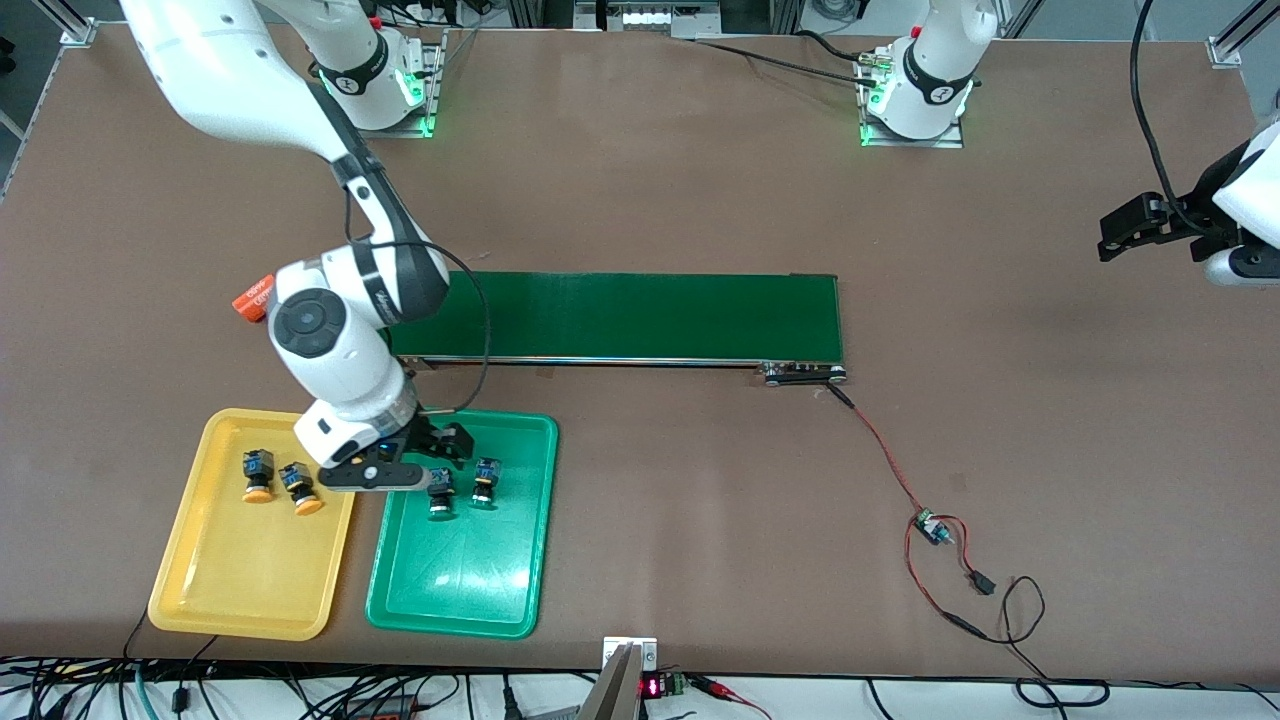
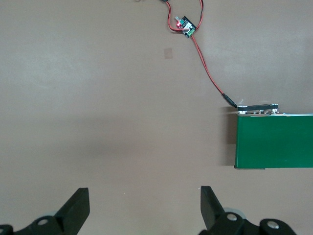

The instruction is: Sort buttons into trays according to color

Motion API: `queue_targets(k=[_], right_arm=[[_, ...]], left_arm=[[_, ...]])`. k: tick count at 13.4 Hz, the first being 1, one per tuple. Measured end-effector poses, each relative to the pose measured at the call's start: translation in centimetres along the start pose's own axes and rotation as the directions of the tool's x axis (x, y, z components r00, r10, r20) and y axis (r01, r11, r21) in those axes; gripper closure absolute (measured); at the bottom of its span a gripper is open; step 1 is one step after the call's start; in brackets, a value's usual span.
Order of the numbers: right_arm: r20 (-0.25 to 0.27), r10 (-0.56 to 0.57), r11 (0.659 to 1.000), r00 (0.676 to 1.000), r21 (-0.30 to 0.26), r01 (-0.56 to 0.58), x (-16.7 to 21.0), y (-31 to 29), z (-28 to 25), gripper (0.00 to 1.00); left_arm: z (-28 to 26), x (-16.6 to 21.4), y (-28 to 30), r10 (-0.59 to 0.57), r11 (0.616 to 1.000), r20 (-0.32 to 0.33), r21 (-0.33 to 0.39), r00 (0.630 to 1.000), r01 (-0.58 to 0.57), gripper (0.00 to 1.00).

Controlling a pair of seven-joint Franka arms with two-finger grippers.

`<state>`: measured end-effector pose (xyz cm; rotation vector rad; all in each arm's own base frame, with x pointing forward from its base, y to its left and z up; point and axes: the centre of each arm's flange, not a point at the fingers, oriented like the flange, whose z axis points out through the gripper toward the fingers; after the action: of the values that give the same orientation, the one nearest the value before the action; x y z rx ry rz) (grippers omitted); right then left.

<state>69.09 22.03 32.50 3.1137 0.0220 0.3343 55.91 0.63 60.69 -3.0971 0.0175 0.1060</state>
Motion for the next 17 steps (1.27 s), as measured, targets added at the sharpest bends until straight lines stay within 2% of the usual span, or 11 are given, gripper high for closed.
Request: queue_targets(k=[3, 8, 10, 15, 17], right_arm=[[0.104, -0.028, 0.998, 0.994, -0.058, 0.034, -0.2, 3.2, -4.9, 0.0], [0.2, 0.032, 0.999, 0.979, -0.044, -0.024, -1.2, 10.5, -16.3, 0.0], [0.214, 0.045, 0.998, 0.976, -0.056, -0.034, -2.2, 11.7, -19.7, 0.0], [0.201, 0.05, 0.997, 0.978, -0.067, -0.037, -6.3, 15.2, -27.8, 0.0], [0.239, 0.057, 0.996, 0.969, -0.079, -0.04, -8.4, 15.7, -29.3, 0.0]], left_arm=[[0.0, 0.0, 0.0, 0.0, 1.0, 0.0, 0.0, 1.0, 0.0, 0.0], [0.0, 0.0, 0.0, 0.0, 1.0, 0.0, 0.0, 1.0, 0.0, 0.0], [0.0, 0.0, 0.0, 0.0, 1.0, 0.0, 0.0, 1.0, 0.0, 0.0], [0.0, 0.0, 0.0, 0.0, 1.0, 0.0, -0.001, 1.0, 0.0, 0.0], [0.0, 0.0, 0.0, 0.0, 1.0, 0.0, -0.001, 1.0, 0.0, 0.0]])
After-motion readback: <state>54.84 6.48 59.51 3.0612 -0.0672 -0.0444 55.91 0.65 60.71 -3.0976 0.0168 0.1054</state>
